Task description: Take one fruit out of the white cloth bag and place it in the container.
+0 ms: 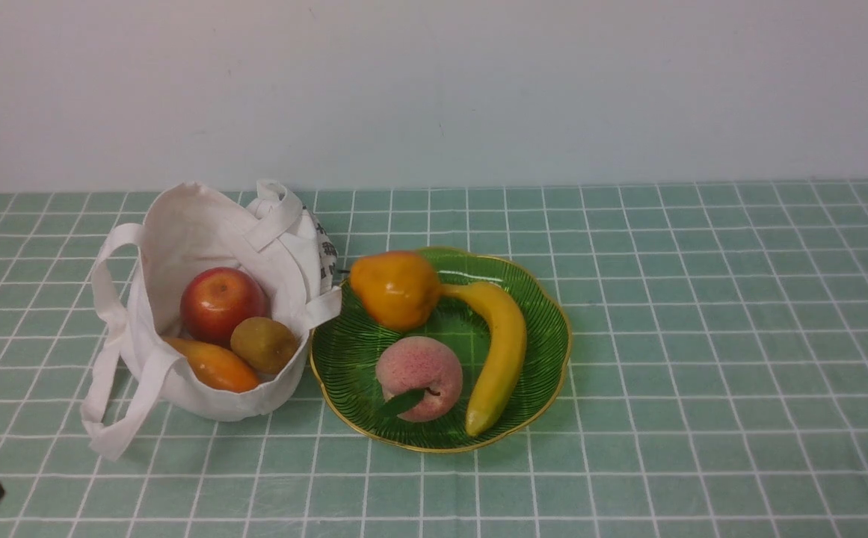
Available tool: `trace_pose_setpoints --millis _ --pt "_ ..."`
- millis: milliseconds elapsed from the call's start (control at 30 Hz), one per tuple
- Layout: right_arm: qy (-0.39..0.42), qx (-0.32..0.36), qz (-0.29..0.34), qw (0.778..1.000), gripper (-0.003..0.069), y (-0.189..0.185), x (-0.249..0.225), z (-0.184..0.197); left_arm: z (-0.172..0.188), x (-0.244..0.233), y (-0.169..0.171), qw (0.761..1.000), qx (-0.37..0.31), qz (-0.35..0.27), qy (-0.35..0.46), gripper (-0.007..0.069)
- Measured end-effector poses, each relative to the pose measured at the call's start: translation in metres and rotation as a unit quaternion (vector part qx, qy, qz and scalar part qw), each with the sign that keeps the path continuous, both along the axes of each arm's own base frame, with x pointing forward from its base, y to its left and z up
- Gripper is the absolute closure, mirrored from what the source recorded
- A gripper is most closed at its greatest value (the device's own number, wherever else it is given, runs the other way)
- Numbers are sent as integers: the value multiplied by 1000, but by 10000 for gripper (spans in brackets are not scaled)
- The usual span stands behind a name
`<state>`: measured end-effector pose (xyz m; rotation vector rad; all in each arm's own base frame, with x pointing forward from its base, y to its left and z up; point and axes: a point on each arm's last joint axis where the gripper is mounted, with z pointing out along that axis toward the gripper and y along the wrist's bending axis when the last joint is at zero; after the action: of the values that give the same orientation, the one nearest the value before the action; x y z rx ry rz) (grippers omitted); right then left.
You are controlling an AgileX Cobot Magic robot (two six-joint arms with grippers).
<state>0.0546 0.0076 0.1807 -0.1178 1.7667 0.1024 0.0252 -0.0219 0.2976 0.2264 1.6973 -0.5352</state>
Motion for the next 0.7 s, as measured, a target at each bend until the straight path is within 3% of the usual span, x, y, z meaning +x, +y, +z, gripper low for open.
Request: trace_pose_setpoints --millis 400,700 --pt "0 0 0 1000 674 0 0 0 -34 8 -5 996 -9 -4 85 633" --pt "0 0 0 1000 674 0 0 0 -36 10 0 997 43 15 68 633"
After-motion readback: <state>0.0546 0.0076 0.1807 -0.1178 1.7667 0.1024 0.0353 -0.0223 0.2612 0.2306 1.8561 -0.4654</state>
